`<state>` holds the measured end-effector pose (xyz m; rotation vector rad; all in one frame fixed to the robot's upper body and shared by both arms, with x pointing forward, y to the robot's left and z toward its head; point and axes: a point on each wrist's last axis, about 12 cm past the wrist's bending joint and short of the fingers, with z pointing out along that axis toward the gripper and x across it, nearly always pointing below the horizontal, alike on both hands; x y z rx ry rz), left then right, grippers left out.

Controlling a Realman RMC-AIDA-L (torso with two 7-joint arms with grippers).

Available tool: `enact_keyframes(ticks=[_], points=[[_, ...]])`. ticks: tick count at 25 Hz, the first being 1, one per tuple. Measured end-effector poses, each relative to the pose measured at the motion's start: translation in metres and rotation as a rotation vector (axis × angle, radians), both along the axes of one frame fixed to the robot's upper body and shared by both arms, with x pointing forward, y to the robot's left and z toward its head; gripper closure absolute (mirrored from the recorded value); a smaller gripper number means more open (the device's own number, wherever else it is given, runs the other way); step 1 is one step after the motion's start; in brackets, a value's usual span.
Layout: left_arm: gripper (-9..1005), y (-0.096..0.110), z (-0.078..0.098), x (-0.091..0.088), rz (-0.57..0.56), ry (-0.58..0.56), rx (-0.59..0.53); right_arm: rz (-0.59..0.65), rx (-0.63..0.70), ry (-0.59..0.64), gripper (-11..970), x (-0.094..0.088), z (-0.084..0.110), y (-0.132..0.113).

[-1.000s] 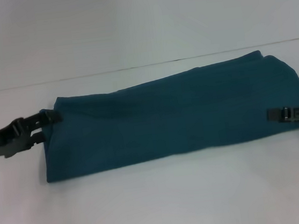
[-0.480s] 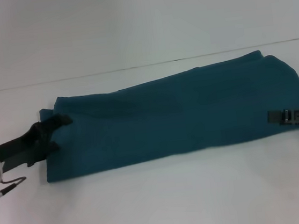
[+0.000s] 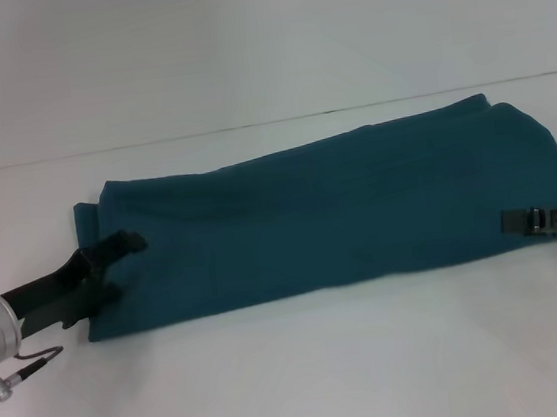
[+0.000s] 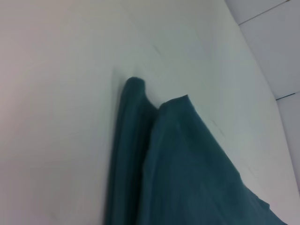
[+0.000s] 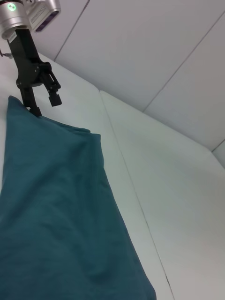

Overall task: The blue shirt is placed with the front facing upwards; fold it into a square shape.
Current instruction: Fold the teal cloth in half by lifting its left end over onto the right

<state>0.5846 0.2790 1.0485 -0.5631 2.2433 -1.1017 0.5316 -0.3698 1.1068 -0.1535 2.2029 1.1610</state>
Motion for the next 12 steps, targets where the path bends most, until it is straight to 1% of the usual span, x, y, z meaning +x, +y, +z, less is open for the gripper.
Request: enact_keyframes(ticks=[5, 12], points=[[50, 0.000, 0.002, -0.001, -0.012, -0.007, -0.013, 0.002, 0.001, 0.000, 74, 0.000, 0.000, 0.000], [50, 0.004, 0.012, 0.005, -0.001, -0.047, -0.005, 0.003, 0.003, 0.001, 74, 0.000, 0.000, 0.000]])
